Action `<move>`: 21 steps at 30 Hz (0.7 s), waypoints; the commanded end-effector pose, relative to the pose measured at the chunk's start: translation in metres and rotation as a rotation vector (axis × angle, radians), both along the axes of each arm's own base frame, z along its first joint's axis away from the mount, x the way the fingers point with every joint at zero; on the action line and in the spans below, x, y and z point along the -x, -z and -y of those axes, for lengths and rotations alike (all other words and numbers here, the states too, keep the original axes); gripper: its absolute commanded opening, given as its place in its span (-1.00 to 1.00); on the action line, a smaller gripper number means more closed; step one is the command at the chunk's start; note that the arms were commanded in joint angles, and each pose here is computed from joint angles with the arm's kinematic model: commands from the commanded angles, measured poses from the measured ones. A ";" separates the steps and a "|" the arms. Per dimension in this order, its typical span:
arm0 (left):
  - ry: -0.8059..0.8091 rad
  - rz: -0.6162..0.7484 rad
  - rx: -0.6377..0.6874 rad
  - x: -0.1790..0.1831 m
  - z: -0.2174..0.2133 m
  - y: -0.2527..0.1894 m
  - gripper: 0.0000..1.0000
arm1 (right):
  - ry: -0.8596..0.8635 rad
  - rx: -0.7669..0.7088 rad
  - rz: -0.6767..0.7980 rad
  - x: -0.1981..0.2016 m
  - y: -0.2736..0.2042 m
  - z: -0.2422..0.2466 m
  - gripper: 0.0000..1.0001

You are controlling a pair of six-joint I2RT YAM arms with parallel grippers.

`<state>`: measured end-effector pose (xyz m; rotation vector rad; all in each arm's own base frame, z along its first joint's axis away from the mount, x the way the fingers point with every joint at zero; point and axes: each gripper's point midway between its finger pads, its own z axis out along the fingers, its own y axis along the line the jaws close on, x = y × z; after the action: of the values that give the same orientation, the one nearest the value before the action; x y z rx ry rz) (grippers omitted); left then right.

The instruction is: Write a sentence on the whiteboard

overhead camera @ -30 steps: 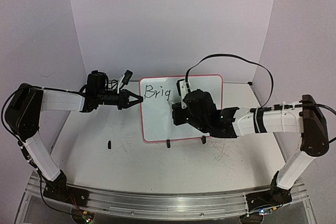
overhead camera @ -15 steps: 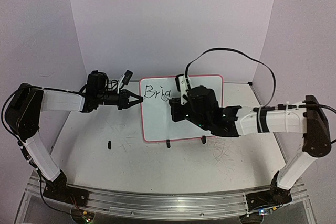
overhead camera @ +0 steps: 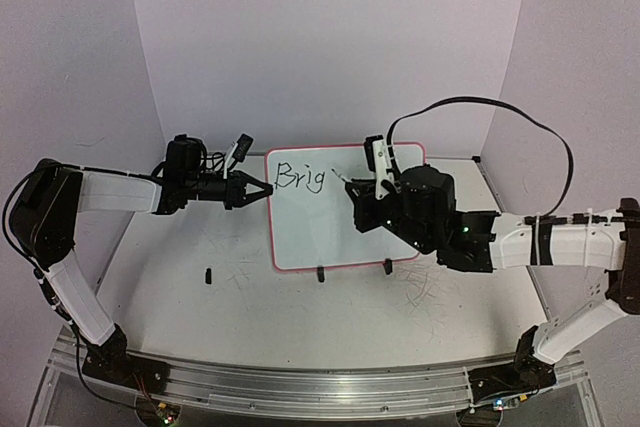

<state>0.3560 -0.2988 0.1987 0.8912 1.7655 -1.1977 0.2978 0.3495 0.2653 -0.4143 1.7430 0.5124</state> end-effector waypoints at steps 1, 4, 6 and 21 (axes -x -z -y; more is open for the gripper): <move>-0.024 0.139 0.020 -0.005 -0.004 -0.031 -1.00 | 0.011 0.018 0.046 -0.010 -0.013 -0.009 -1.00; -0.027 0.139 0.019 -0.005 -0.004 -0.031 -1.00 | 0.029 0.037 0.029 -0.015 -0.006 -0.012 -1.00; -0.029 0.139 0.019 -0.005 -0.004 -0.031 -1.00 | 0.026 0.054 0.021 -0.016 -0.002 -0.015 -1.00; -0.026 0.143 0.020 -0.005 -0.004 -0.032 -1.00 | 0.030 0.060 0.004 -0.018 0.004 -0.017 -1.00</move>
<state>0.3559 -0.2987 0.1985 0.8911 1.7661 -1.1978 0.3086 0.3621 0.2429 -0.4739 1.7929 0.4264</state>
